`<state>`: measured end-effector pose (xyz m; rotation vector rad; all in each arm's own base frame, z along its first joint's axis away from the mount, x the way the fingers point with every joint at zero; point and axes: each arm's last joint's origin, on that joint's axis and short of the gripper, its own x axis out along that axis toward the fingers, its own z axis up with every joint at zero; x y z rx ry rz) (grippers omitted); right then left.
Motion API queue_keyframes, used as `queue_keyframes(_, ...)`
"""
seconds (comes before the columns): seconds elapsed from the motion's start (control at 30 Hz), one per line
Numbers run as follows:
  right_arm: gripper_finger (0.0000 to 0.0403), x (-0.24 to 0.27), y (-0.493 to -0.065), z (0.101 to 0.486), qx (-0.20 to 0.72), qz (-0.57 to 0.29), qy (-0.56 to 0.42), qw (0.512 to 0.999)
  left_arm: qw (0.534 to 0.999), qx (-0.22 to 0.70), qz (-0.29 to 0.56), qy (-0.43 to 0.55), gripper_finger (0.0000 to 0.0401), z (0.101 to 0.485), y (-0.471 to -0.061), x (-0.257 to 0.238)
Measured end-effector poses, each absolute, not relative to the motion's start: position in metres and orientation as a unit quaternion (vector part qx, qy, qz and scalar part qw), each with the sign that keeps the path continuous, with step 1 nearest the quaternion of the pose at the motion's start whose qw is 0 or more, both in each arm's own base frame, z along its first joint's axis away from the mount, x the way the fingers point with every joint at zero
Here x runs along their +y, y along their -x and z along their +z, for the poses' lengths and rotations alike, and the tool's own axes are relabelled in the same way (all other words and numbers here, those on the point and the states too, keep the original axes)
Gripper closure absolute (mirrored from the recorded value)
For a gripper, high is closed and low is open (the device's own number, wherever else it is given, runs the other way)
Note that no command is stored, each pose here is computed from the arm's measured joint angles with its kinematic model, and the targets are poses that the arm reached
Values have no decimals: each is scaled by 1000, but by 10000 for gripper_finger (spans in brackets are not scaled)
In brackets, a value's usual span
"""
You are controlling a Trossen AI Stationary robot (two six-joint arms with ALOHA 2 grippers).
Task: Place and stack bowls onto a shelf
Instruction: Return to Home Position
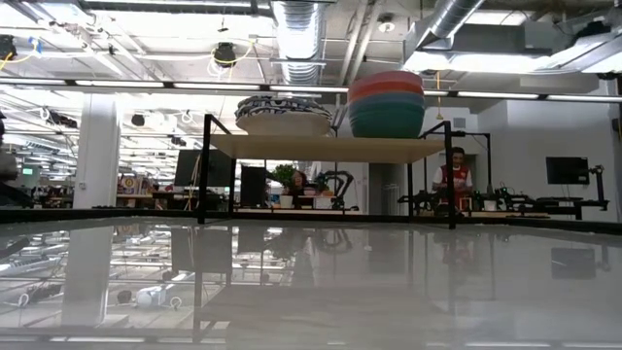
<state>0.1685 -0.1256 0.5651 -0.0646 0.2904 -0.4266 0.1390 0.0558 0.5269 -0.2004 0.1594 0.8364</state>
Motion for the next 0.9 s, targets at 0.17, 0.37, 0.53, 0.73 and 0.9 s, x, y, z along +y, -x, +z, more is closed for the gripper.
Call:
queue_keyframes(0.17, 173, -100, -141, 558, 177, -155, -1, 972, 934, 85, 339, 71, 99, 529, -131, 50)
queue_keyframes(0.37, 173, -90, -129, 526, 193, -157, -39, 968, 945, 36, 320, 62, 99, 514, -102, 40)
queue_keyframes(0.53, 173, -85, -123, 487, 151, -164, -75, 972, 959, -3, 275, 61, 99, 467, -89, 34)
queue_keyframes(0.73, 173, -74, -109, 433, 97, -167, -116, 974, 963, -38, 247, 96, 99, 410, -82, 31)
queue_keyframes(0.9, 173, -64, -97, 386, 63, -169, -150, 972, 955, -41, 250, 157, 99, 367, -79, 30)
